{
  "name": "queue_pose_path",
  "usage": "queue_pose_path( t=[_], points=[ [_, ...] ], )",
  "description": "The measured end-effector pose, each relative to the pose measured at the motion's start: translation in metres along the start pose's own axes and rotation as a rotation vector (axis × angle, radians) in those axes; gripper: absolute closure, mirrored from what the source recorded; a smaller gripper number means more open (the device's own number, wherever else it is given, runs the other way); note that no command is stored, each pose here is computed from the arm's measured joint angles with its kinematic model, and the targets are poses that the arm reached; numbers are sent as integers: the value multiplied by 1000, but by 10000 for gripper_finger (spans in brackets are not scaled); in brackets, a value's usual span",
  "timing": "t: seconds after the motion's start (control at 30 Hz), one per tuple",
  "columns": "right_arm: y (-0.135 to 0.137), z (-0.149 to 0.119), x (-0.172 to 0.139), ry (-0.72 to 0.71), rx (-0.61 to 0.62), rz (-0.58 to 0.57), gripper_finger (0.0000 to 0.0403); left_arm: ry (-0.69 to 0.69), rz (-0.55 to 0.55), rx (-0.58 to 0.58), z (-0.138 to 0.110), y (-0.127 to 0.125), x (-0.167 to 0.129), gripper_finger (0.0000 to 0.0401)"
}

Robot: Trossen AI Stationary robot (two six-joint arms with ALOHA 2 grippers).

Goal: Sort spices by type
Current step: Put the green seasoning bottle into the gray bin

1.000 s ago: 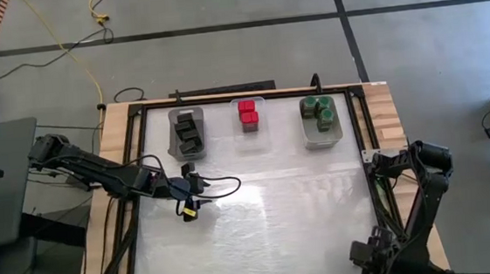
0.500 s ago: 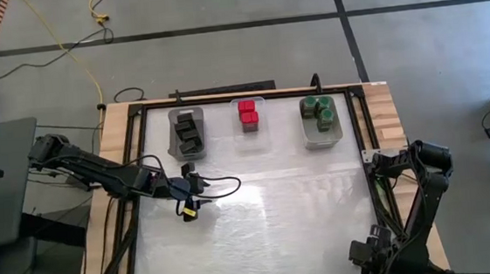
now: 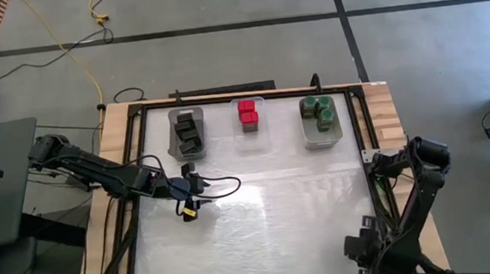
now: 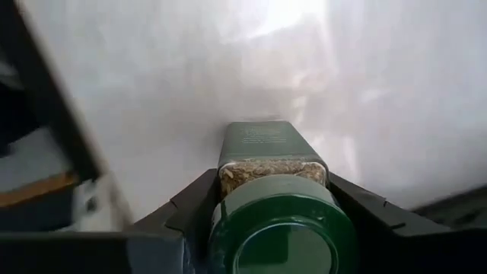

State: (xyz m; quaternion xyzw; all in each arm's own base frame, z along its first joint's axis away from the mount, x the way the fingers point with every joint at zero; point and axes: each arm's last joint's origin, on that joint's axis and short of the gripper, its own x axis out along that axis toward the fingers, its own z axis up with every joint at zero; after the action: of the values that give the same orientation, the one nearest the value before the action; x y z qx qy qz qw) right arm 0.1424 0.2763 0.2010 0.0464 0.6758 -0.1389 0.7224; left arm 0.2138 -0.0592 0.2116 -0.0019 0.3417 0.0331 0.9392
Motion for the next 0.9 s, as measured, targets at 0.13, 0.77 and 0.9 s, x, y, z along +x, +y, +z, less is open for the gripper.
queue_pose_path(
  t=[0.13, 0.77, 0.9],
  points=[
    [-11, 21, 0, -68, -64, -57, 178, -1, 0, 0, 0, 0, 0, 168],
    [-140, 137, -54, -225, -268, -57, 179, -1, 0, 3, 0, 0, 0, 168],
    [-181, 149, -66, -255, -227, -64, 179, -1, 0, 3, 0, 0, 0, 168]
  ],
)
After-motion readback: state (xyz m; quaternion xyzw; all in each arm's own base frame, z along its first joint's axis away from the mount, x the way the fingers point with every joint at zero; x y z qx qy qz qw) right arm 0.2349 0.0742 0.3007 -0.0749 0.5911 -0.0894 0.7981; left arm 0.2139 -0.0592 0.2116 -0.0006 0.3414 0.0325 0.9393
